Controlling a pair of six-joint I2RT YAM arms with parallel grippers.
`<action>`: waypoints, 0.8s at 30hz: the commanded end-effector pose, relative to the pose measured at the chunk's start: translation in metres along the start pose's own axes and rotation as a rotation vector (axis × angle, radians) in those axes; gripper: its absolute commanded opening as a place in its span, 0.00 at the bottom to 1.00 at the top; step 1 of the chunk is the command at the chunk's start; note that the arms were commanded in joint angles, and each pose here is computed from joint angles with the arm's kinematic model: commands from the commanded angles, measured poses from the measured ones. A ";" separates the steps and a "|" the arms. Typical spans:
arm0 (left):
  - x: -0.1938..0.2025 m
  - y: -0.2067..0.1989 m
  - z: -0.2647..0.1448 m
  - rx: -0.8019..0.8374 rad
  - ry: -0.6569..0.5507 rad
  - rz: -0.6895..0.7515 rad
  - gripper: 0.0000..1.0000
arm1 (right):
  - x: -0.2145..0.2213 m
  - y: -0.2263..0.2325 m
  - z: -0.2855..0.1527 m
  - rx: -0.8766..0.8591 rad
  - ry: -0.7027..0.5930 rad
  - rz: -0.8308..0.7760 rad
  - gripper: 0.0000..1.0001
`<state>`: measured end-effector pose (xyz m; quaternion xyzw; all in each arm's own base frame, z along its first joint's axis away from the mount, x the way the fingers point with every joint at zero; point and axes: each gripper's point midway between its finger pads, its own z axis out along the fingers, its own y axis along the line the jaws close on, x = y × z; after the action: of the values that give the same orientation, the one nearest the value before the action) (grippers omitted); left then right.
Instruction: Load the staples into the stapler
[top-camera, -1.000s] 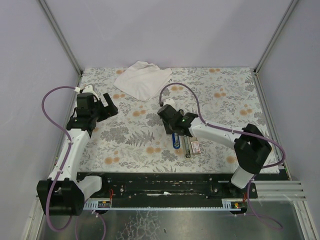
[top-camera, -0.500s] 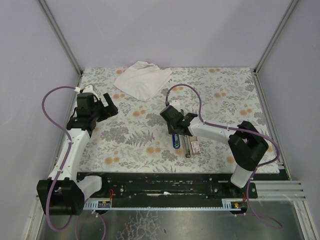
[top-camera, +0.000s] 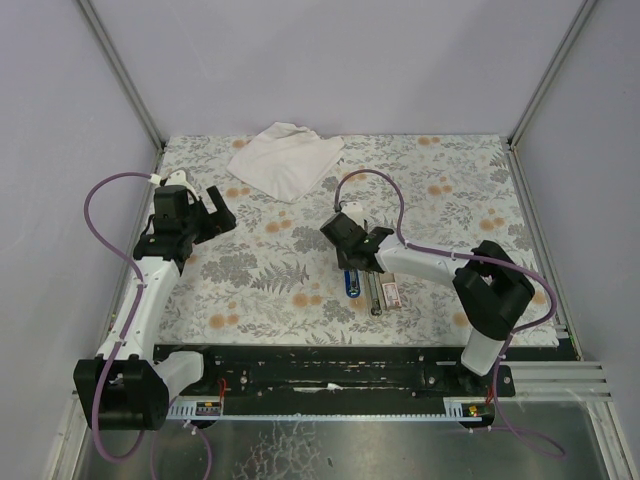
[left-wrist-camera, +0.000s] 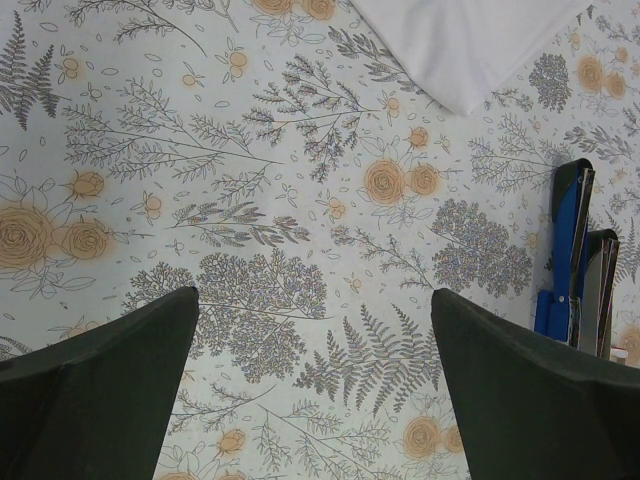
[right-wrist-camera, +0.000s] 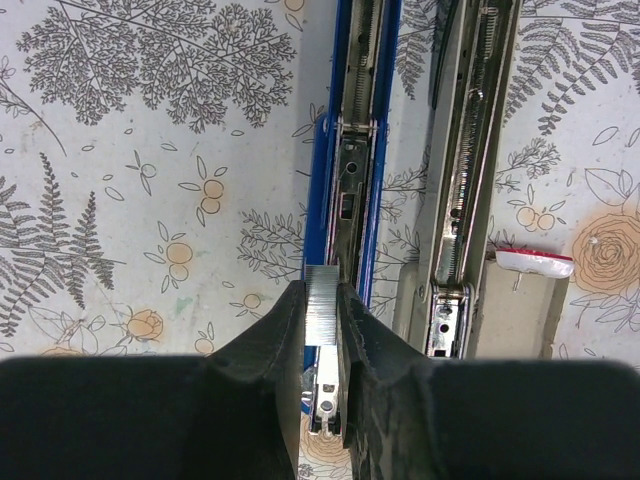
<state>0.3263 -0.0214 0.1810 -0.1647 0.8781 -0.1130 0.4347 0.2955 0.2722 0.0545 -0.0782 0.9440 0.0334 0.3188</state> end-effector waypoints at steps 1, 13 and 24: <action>0.000 0.001 0.003 0.006 -0.003 0.001 1.00 | -0.006 -0.011 0.004 0.053 -0.032 0.028 0.20; 0.000 0.002 0.003 0.007 -0.002 0.000 1.00 | -0.006 -0.012 0.005 0.055 -0.030 0.030 0.19; 0.000 0.002 0.004 0.005 -0.001 0.000 1.00 | -0.003 -0.013 0.008 0.054 -0.021 0.030 0.19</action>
<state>0.3265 -0.0210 0.1790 -0.1656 0.8794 -0.1126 0.4319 0.2972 0.2651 0.0512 -0.0718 0.9445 0.0225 0.3198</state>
